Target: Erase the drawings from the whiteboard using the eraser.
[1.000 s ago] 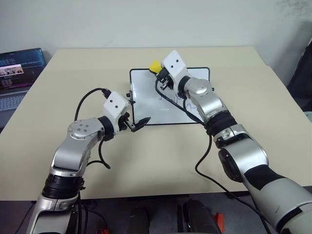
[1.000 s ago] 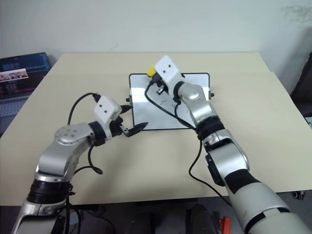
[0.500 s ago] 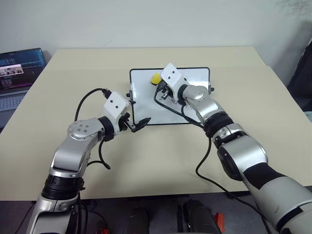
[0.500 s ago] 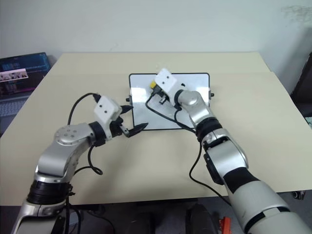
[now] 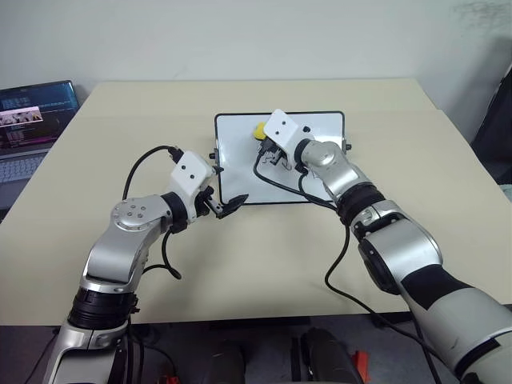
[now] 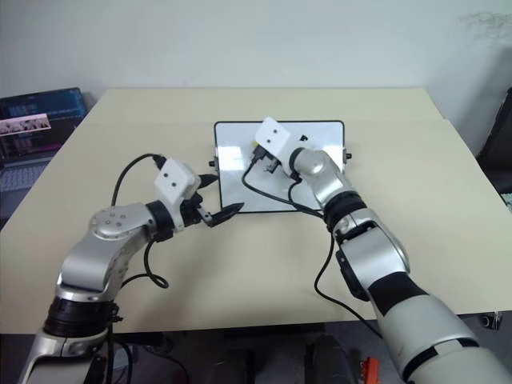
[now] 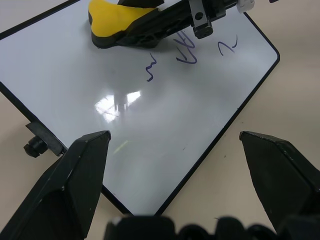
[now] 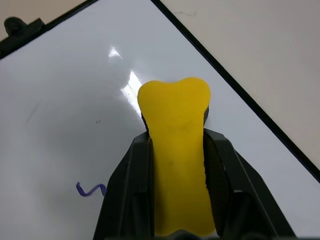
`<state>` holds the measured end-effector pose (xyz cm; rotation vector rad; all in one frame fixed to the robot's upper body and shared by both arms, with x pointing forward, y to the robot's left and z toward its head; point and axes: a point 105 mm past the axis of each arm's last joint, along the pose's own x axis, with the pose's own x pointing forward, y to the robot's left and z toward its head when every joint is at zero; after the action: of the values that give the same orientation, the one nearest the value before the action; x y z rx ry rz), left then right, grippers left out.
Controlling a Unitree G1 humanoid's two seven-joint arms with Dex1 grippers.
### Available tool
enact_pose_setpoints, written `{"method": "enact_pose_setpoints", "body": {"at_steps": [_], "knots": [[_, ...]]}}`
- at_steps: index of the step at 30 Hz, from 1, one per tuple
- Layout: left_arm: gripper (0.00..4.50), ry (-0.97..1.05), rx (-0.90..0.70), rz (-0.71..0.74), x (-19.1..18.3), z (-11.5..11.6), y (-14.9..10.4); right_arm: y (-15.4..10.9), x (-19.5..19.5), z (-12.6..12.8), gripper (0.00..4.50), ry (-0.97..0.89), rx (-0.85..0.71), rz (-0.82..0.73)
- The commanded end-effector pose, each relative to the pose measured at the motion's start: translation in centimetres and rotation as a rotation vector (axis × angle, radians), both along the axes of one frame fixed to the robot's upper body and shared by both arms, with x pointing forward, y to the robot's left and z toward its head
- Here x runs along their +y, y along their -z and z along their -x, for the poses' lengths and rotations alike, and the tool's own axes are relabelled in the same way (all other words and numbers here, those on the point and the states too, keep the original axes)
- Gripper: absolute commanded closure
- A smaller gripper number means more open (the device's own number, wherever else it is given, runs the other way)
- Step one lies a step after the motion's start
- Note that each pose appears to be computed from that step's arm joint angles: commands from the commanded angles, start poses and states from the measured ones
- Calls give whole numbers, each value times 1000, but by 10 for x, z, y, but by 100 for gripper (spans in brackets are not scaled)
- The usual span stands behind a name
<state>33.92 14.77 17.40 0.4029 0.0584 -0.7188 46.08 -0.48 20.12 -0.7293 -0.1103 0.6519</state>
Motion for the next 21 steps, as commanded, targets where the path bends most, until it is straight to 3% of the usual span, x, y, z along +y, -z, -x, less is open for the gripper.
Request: {"method": "enact_pose_setpoints", "body": {"at_steps": [1,10,16,21], "knots": [[0,10,-54,-3,-1,2,-15,10,-5,1,350,-11,24,51],[0,18,-56,-6,-2,1,-16,56,11,23,350,-153,178,174],[0,18,-59,-7,-2,1,-17,66,13,29,350,-178,217,206],[0,16,-59,-8,-2,0,-17,59,7,23,350,-127,193,193]]}}
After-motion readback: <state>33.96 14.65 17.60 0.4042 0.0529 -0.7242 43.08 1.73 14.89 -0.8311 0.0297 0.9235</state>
